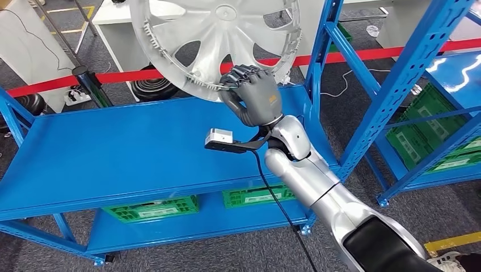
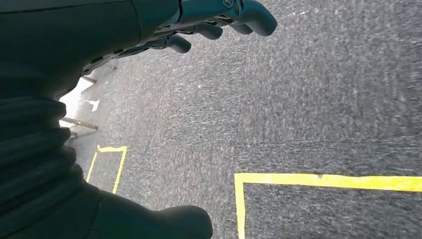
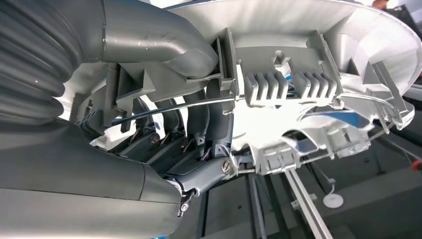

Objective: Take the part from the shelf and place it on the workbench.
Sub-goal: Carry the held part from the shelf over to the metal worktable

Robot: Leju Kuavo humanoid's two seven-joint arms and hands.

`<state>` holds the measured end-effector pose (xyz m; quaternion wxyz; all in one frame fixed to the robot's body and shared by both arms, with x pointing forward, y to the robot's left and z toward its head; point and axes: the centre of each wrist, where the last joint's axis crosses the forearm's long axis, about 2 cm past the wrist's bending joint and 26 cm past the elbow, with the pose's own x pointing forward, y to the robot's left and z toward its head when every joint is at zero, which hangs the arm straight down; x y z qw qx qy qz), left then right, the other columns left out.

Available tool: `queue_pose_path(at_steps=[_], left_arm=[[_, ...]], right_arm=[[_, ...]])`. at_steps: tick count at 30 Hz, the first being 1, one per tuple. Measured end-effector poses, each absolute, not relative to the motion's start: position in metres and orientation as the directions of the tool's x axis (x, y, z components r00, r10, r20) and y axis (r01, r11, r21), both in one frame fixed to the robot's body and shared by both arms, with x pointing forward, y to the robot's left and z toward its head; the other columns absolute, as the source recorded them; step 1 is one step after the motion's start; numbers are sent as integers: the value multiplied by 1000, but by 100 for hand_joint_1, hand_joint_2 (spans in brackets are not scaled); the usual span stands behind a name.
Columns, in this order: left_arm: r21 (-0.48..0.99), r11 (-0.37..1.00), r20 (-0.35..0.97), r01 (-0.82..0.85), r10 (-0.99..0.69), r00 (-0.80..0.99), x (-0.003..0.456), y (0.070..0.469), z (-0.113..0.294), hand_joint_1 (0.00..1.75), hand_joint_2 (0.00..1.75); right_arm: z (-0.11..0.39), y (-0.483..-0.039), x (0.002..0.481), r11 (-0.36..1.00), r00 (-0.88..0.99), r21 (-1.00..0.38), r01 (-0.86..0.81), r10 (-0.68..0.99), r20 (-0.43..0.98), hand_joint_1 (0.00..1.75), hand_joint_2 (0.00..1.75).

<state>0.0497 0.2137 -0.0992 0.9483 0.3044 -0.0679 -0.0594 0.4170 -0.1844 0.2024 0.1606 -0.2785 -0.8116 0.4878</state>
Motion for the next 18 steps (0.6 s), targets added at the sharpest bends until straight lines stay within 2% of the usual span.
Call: queue_pose_path(at_steps=[18], left_arm=[[596, 801, 141, 62, -181, 973, 53, 211, -98, 0, 175]], right_arm=[[176, -235, 393, 259, -717, -915, 310, 696, -46, 175, 175]])
